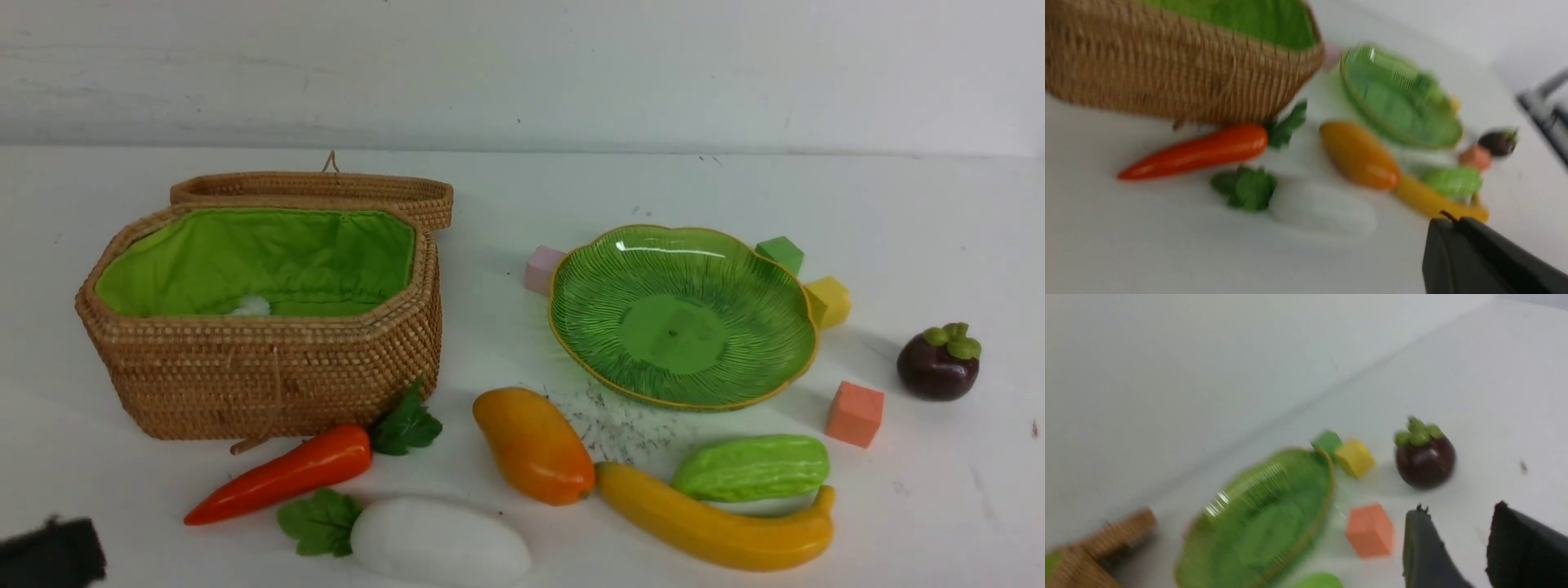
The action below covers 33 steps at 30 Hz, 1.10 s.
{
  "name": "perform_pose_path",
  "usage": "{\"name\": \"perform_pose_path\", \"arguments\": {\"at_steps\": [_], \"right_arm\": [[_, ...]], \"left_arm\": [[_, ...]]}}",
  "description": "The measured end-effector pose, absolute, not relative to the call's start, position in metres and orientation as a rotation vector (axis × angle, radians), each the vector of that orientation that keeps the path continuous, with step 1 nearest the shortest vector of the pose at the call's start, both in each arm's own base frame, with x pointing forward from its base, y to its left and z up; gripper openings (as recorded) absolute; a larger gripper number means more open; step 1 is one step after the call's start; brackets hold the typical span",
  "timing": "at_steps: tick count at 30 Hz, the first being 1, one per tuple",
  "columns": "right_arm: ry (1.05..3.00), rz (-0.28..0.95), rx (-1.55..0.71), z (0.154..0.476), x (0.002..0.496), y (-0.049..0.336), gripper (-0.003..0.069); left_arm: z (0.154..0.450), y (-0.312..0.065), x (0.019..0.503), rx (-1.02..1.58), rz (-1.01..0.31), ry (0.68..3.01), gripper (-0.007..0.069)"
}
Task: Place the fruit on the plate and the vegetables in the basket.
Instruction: Use the left arm to grab a carrot and put it into the left basket
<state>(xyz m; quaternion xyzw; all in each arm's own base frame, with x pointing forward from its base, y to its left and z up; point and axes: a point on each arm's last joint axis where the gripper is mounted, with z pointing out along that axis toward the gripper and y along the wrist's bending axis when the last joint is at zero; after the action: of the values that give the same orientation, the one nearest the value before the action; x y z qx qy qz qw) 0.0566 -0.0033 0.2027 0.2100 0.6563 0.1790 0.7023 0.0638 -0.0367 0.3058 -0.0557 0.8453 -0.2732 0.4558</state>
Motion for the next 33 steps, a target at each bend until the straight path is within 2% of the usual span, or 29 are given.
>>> {"name": "perform_pose_path", "arguments": {"at_steps": [5,8,11,14,17,21,25,30,33], "right_arm": [[1.318,0.485,0.505,0.214,0.055,-0.005,0.0234],[1.373,0.548,0.525,0.221,0.054,-0.002,0.0214],[1.517,0.548,0.456,0.252,0.051,0.003,0.0179],[1.733,0.515,0.247,0.308,0.045,0.009,0.0133],[1.945,0.505,-0.007,0.340,0.039,0.016,0.0116],[2.136,0.593,-0.396,0.382,0.028,0.029,0.0111],[2.147,0.722,-0.660,0.412,0.016,0.036,0.0111],[2.039,0.805,-0.804,0.427,0.007,0.036,0.0115],[2.000,0.791,-0.845,0.428,0.006,0.036,0.0118]], "left_arm": [[0.303,-0.041,0.094,-0.094,-0.658,2.247,-0.0013],[0.305,-0.043,0.106,0.001,-0.627,2.284,-0.0013],[0.315,-0.046,0.117,0.075,-0.625,2.325,-0.0013],[0.325,-0.049,0.130,0.131,-0.629,2.367,-0.0013],[0.330,-0.058,0.139,0.256,-0.613,2.420,-0.0013],[0.326,-0.082,0.145,0.524,-0.548,2.536,-0.0013],[0.314,-0.101,0.152,0.764,-0.369,2.587,-0.0013],[0.310,-0.102,0.164,0.815,-0.308,2.556,-0.0013],[0.311,-0.095,0.173,0.788,-0.276,2.518,-0.0013]]}}
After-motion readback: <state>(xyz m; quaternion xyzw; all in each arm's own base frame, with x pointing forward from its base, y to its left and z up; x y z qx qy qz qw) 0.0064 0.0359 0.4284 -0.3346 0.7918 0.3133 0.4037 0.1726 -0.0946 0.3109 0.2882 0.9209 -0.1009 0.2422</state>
